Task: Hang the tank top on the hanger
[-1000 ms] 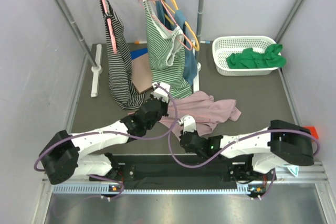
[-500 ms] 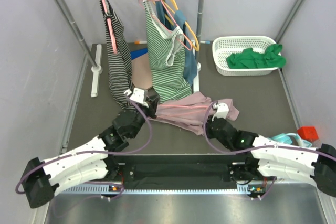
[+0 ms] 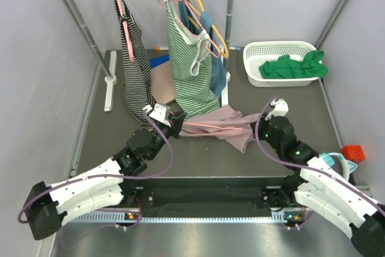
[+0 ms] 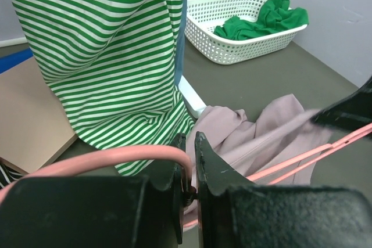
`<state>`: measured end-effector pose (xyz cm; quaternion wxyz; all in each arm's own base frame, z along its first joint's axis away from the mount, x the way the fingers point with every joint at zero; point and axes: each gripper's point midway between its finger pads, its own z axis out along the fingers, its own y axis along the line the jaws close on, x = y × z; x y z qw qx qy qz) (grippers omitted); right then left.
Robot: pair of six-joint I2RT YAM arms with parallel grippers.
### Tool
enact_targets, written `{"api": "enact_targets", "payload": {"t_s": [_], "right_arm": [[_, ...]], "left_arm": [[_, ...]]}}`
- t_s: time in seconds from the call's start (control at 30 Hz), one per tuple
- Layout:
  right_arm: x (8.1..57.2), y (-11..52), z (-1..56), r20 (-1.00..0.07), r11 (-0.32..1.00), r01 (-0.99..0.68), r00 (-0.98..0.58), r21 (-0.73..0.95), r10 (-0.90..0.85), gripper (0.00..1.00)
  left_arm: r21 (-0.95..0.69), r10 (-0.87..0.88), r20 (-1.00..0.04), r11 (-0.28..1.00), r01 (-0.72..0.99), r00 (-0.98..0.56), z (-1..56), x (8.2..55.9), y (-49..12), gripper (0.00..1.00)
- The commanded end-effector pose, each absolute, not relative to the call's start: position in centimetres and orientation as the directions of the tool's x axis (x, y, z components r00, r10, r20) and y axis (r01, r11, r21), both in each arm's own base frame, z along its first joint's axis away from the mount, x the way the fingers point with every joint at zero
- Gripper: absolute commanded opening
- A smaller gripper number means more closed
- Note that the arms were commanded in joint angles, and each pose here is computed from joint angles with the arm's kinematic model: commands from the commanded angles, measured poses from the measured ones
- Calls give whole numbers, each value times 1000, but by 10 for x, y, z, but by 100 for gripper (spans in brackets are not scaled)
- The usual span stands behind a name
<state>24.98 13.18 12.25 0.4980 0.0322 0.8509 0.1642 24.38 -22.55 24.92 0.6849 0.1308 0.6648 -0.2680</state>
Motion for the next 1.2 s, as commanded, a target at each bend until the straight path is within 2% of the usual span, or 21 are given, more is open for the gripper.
{"api": "enact_targets", "payload": {"t_s": [0.0,0.3,0.57,0.9,1.17], "right_arm": [[247,119,162,-869,948,-147,-457,283,189,0],[213,120,210,-867,903,-236,-444,358,228,0],[196,152,232,-841,804,-385,-485,453,241,0],[213,174,256,-865,765,-472,-453,437,215,0],[235,183,265,-884,783,-484,-435,391,172,0]], "left_arm": [[-144,-191,-981,844,517,39,261,251,-221,0],[-140,-177,-984,862,488,31,255,256,-218,0],[-138,-175,-984,864,483,31,253,257,-218,0],[-140,-177,-984,857,495,27,252,256,-221,0],[-138,-173,-985,856,498,24,251,256,-221,0]]}}
